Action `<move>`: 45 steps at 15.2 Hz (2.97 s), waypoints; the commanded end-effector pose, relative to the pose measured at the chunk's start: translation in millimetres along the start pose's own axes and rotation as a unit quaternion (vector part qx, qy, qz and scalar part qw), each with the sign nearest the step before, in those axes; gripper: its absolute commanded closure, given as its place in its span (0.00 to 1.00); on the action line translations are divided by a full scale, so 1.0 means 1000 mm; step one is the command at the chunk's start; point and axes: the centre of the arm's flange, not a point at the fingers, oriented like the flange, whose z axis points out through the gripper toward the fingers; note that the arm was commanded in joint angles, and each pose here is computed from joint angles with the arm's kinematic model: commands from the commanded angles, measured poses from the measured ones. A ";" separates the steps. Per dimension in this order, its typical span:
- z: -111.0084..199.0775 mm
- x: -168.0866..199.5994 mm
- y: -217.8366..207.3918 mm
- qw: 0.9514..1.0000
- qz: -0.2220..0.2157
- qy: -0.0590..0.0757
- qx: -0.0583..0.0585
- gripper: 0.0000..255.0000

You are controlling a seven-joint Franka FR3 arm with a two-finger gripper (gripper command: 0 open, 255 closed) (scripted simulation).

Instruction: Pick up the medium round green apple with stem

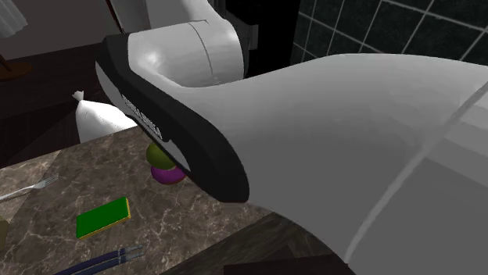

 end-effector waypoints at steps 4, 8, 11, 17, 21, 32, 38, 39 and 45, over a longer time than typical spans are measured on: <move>0.015 0.029 -0.058 1.000 -0.001 -0.005 0.001 0.00; 0.026 0.050 -0.106 1.000 -0.002 -0.008 0.001 0.00; 0.034 0.065 -0.142 1.000 -0.003 -0.011 0.001 0.00; 0.056 0.077 -0.168 1.000 -0.004 -0.013 0.002 0.00; 0.080 0.077 -0.168 1.000 -0.004 -0.013 0.002 0.00; 0.081 0.078 -0.167 1.000 -0.004 -0.013 0.002 1.00; 0.054 0.077 -0.168 1.000 -0.004 -0.013 0.002 1.00; 0.049 0.076 -0.168 1.000 -0.004 -0.013 0.002 1.00; 0.017 0.076 -0.168 1.000 -0.004 -0.013 0.002 1.00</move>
